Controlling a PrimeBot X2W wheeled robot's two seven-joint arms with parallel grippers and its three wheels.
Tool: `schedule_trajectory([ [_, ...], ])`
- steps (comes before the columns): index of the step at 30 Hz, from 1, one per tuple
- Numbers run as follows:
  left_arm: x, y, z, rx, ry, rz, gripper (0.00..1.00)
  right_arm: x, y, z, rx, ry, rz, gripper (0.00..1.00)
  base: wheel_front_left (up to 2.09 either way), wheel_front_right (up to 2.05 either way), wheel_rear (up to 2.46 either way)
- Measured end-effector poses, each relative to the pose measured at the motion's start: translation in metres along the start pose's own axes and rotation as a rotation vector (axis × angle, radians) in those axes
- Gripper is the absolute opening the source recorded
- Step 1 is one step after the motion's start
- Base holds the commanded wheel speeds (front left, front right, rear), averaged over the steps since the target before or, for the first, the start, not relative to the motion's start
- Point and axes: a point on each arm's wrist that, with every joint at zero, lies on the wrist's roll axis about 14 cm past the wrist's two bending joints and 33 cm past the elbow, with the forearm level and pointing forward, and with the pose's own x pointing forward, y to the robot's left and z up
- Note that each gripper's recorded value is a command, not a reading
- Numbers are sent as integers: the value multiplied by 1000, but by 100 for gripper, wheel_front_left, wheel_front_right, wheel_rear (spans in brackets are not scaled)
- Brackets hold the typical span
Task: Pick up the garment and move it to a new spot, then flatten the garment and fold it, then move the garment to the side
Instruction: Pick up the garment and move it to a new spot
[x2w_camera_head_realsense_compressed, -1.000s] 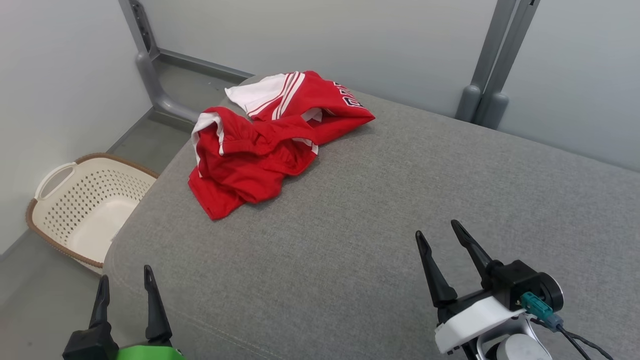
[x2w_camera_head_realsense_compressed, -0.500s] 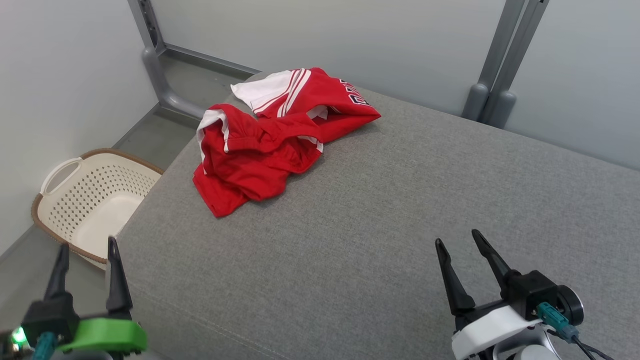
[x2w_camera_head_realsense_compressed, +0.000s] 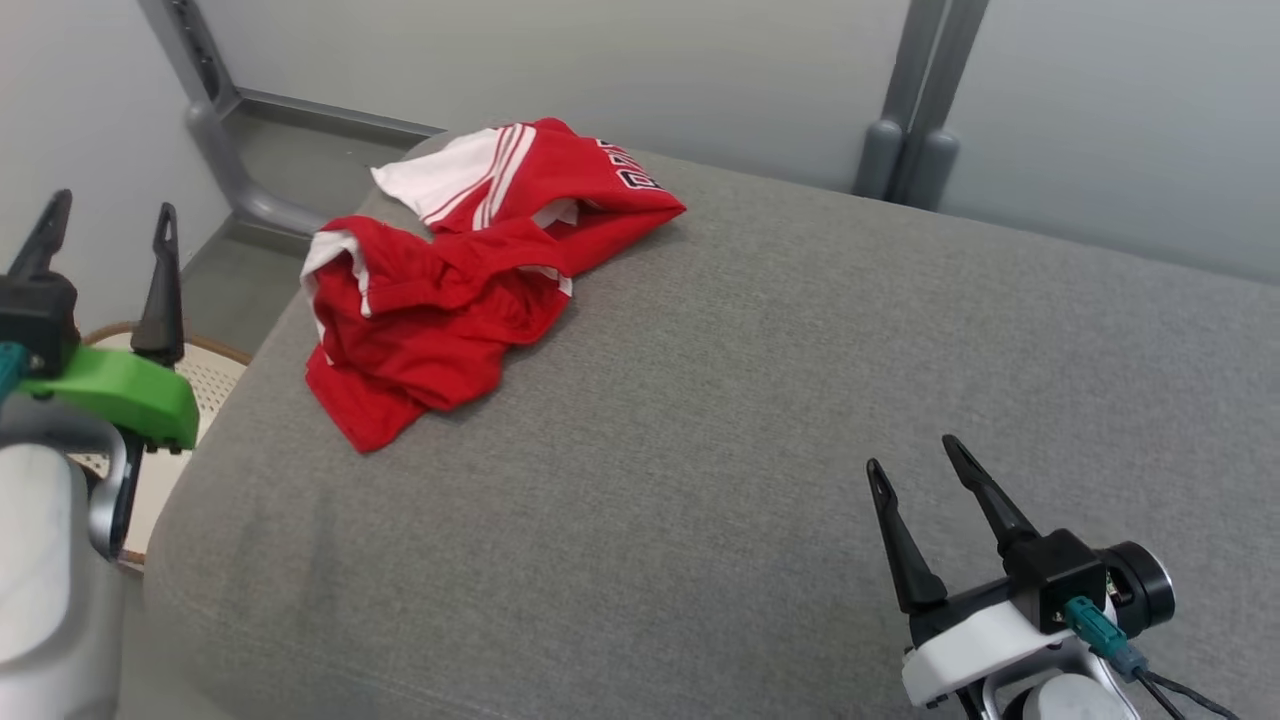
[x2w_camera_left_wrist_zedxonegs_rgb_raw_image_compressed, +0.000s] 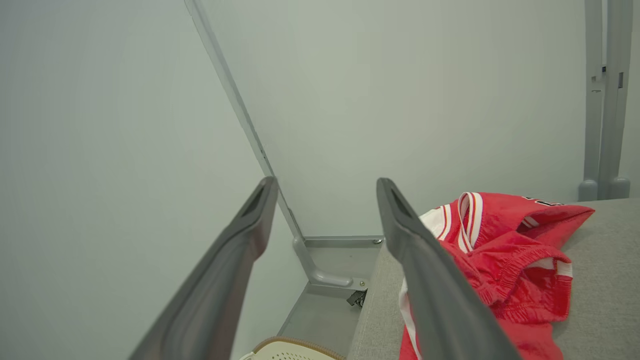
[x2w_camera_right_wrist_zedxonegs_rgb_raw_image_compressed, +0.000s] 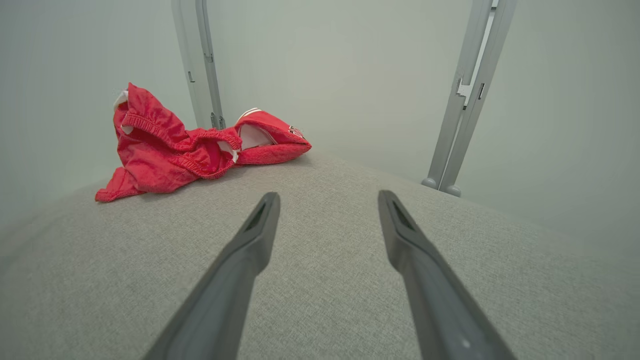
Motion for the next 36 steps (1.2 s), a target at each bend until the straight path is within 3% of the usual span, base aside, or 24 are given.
schedule_trajectory([
  [6,51,-31,-25,-15,127,-80,100,-1,-25,-7,-11,6,-61,100,0,0,0],
  [11,74,-61,-72,-48,317,-134,100,-8,-46,-20,1,31,-123,100,0,0,0],
  [23,69,-115,-177,-57,712,-235,100,-21,-85,-52,26,103,-231,100,0,0,0],
  [24,69,-117,-182,-51,730,-240,47,-23,-87,-55,27,111,-239,100,0,0,0],
  [25,70,-120,-185,-51,737,-246,19,-24,-89,-57,29,117,-245,100,0,0,0],
  [26,71,-124,-187,-52,741,-254,0,-25,-91,-59,31,120,-251,100,0,0,0],
  [30,75,-138,-183,-52,725,-291,0,-26,-94,-60,39,121,-262,100,0,0,0],
  [36,90,-132,-146,14,591,-332,0,-26,-90,-46,48,89,-259,100,0,0,0],
])
